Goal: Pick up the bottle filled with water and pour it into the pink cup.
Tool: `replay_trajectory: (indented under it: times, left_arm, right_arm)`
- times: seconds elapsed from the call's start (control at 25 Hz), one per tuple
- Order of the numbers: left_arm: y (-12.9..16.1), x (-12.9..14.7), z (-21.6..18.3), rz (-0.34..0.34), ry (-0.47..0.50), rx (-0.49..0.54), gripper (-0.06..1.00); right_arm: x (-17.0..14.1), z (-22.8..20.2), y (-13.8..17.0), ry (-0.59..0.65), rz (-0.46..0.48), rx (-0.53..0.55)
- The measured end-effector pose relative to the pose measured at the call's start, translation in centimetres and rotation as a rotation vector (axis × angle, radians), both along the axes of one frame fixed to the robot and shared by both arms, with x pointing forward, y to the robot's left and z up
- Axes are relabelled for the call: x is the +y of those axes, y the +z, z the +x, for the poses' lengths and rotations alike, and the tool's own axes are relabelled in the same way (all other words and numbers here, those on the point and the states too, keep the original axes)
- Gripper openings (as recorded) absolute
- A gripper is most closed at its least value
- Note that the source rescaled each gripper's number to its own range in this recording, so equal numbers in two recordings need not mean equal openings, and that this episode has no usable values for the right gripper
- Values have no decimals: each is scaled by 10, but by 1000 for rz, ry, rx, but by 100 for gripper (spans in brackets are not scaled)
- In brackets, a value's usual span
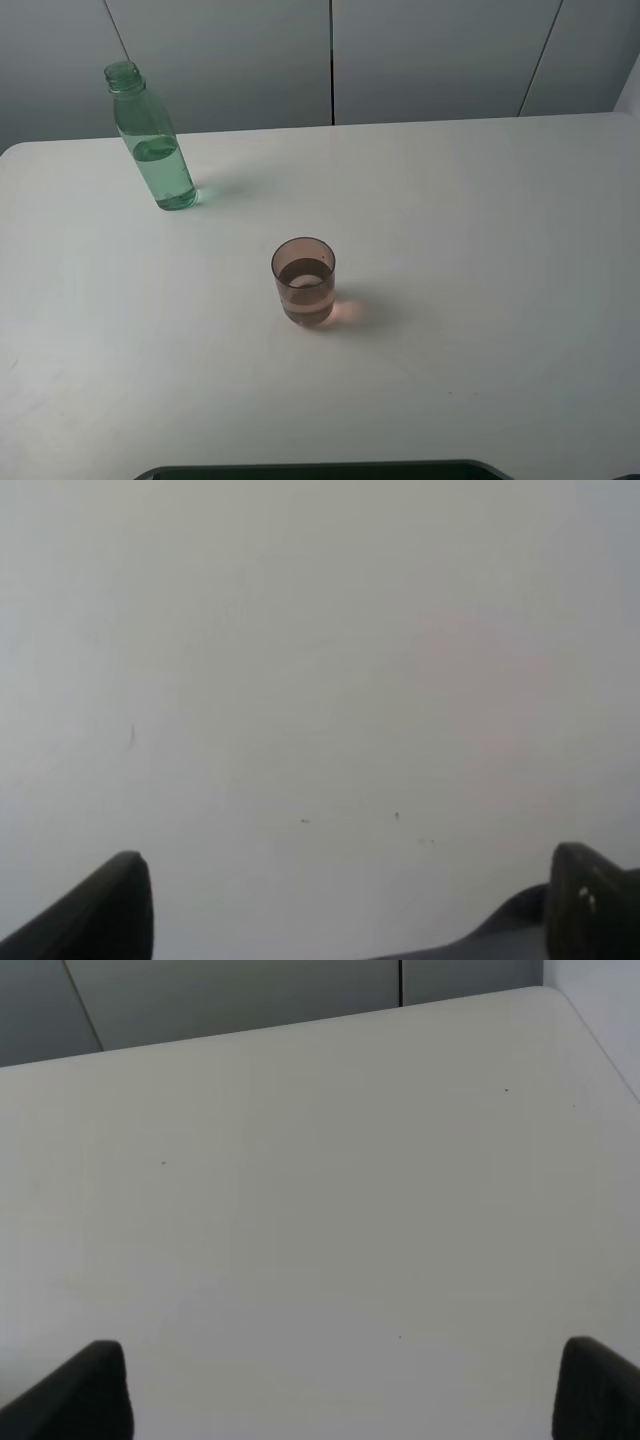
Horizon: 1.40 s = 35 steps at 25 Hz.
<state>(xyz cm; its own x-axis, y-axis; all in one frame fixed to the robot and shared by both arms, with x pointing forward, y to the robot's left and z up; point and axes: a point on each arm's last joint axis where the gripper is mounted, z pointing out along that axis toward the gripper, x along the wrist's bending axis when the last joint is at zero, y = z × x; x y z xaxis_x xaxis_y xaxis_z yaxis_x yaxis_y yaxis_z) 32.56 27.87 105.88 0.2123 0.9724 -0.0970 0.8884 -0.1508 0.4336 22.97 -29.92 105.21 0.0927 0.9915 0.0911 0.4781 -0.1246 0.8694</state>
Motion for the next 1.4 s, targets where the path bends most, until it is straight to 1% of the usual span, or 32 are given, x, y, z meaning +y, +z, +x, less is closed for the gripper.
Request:
replay_trajectory:
  times: [0.2, 0.48, 0.88, 0.96, 1.4]
  left_arm:
    - [-17, 3, -18, 4, -24, -101, 100]
    - [-9, 6, -43, -21, -29, -305, 100]
    - [-3, 12, -92, -58, -28, -622, 100]
    - [-3, 13, -96, -56, -26, -644, 100]
    - [-3, 13, -96, -51, -23, -649, 100]
  right_arm:
    - [0, 0, 0, 0, 0, 0]
    - [0, 0, 0, 0, 0, 0]
    - [0, 0, 0, 0, 0, 0]
    - [0, 0, 0, 0, 0, 0]
    - [0, 0, 0, 0, 0, 0]
